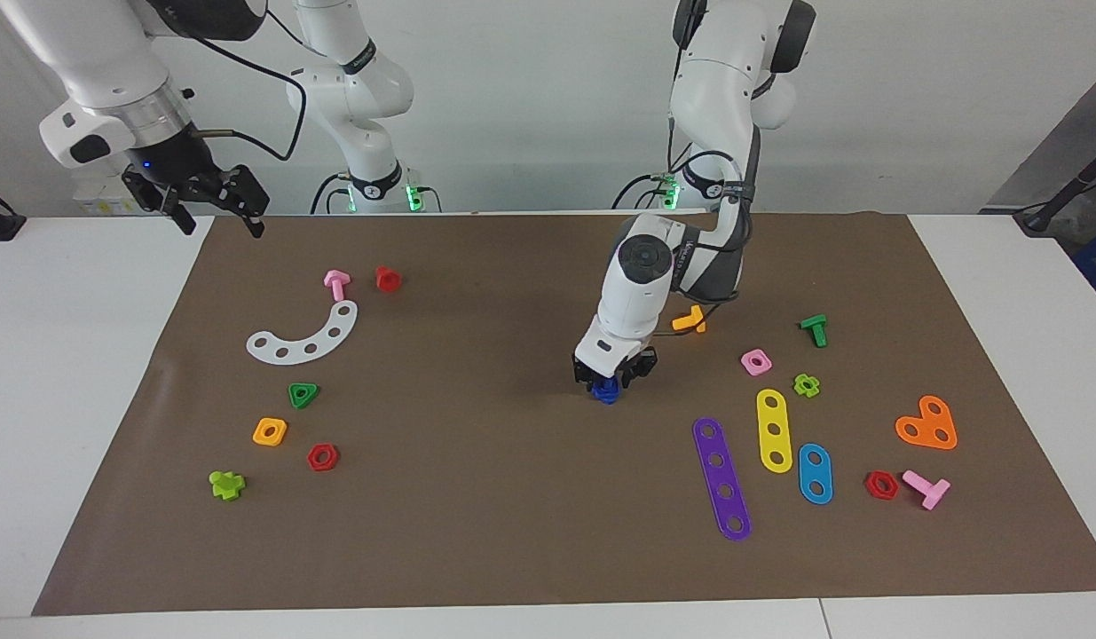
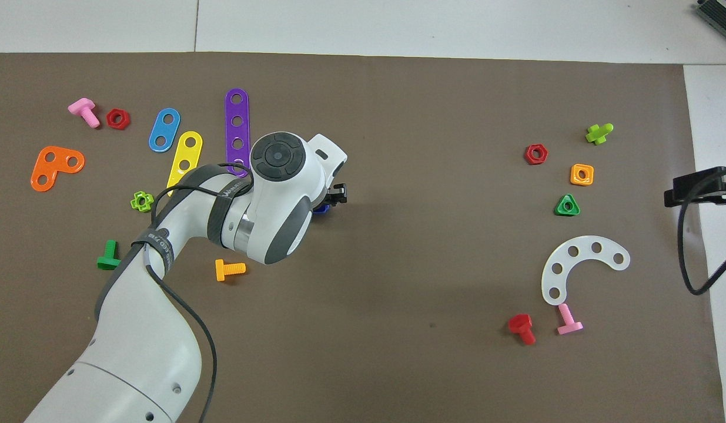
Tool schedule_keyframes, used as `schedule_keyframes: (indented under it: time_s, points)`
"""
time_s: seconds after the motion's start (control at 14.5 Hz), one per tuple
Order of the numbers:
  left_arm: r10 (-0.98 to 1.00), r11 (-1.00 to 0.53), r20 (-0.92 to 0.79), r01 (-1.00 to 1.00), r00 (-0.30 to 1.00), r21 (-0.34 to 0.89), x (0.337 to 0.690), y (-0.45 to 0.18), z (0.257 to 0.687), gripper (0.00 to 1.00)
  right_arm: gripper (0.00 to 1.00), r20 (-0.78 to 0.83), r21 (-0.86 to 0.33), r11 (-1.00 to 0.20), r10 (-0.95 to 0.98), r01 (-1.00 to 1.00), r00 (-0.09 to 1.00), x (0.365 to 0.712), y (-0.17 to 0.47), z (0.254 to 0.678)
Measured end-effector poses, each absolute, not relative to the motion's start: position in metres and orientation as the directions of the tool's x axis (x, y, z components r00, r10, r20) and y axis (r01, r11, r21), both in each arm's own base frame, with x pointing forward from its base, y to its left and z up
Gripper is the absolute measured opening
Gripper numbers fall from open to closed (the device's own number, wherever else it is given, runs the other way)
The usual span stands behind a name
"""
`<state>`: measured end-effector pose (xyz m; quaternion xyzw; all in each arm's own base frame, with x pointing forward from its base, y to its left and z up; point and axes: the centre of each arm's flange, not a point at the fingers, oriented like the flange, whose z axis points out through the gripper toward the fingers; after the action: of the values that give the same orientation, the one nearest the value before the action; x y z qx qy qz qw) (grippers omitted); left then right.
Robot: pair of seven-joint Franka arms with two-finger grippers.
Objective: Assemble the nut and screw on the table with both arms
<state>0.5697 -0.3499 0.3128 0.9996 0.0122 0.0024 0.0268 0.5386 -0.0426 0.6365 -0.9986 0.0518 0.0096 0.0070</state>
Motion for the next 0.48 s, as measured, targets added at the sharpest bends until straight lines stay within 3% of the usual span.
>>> schedule_keyframes:
  time_s: [0.07,0.28,0.48]
  points:
    - [0.027,-0.998,0.009,0.026,1.000,0.056,0.572,-0.349,0.316,0.98,1.00,-0.020,-0.013,-0.995,-0.104,-0.104,0.994,0.539,-0.043,0.636]
    - [0.045,-0.998,-0.014,0.046,0.999,0.036,0.586,-0.341,0.341,1.00,1.00,-0.021,-0.013,-0.994,-0.104,-0.104,0.994,0.539,-0.043,0.636]
    - [0.117,-0.992,0.001,0.116,0.993,0.045,0.631,-0.287,0.398,1.00,1.00,-0.021,-0.013,-0.994,-0.104,-0.104,0.994,0.539,-0.043,0.636]
